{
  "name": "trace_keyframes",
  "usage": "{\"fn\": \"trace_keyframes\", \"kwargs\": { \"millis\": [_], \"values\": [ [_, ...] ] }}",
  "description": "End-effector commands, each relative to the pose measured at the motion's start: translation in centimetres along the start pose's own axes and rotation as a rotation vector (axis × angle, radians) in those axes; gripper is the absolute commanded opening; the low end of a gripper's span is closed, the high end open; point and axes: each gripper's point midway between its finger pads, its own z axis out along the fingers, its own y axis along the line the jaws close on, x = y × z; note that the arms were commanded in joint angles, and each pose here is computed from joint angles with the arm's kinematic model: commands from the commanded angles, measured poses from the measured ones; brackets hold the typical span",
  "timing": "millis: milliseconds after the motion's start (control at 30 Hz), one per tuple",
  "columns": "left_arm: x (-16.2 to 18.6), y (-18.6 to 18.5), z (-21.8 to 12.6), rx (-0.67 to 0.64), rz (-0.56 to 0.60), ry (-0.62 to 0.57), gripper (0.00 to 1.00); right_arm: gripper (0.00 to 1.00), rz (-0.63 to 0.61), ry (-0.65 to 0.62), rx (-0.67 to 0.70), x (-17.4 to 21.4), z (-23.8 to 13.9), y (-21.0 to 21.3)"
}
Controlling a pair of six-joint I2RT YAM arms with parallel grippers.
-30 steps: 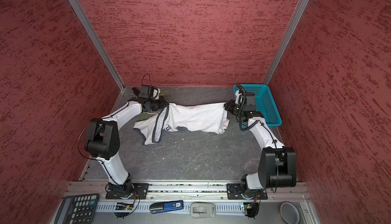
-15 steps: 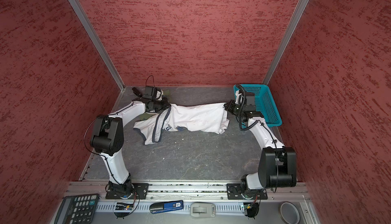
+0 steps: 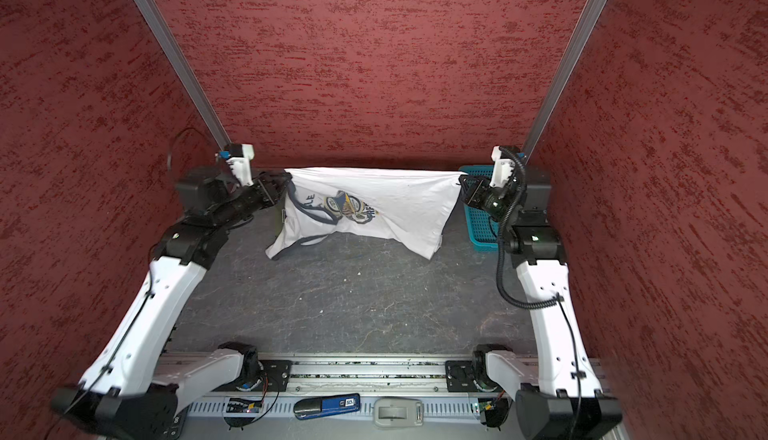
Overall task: Fold and stack the tank tops
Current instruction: 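Lift the white tank top up and away from the robot with both grippers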
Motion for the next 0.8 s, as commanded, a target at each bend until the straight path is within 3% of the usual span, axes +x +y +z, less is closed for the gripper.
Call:
{"fn": "trace_keyframes", "kwargs": {
  "millis": [0,100,233,467,567,767],
  "values": [
    [-1.8,-2.5,-5.2,0.024,0.069,-0.080,0.00,0.00,-0.098,-0.058,-0.045,-2.0,-5.5,4.7],
    [-3.8,-5.8,-10.0,0.072,0.130,-0.189,0.00,0.00,-0.167,-0.149,-0.074,-4.2,-9.6,8.1],
    [-4.7,-6.9,-11.6,0.063,0.149,-0.205,0.00,0.00,-0.192,-0.216,-0.035,-5.9,-11.4,8.9],
    [-3.4,-1.9,-2.7,-0.066,0.061,0.061,0.00,0.00,-0.131,-0.194,0.194,-7.7,-5.2,2.0],
    [-3.0,0.0,1.2,-0.086,0.018,0.144,0.00,0.00,-0.111,-0.186,0.229,-8.6,-2.2,-0.1],
    [-5.5,1.7,6.7,-0.070,-0.012,0.175,0.00,0.00,-0.095,-0.202,0.228,-11.2,2.3,-2.0]
  ]
}}
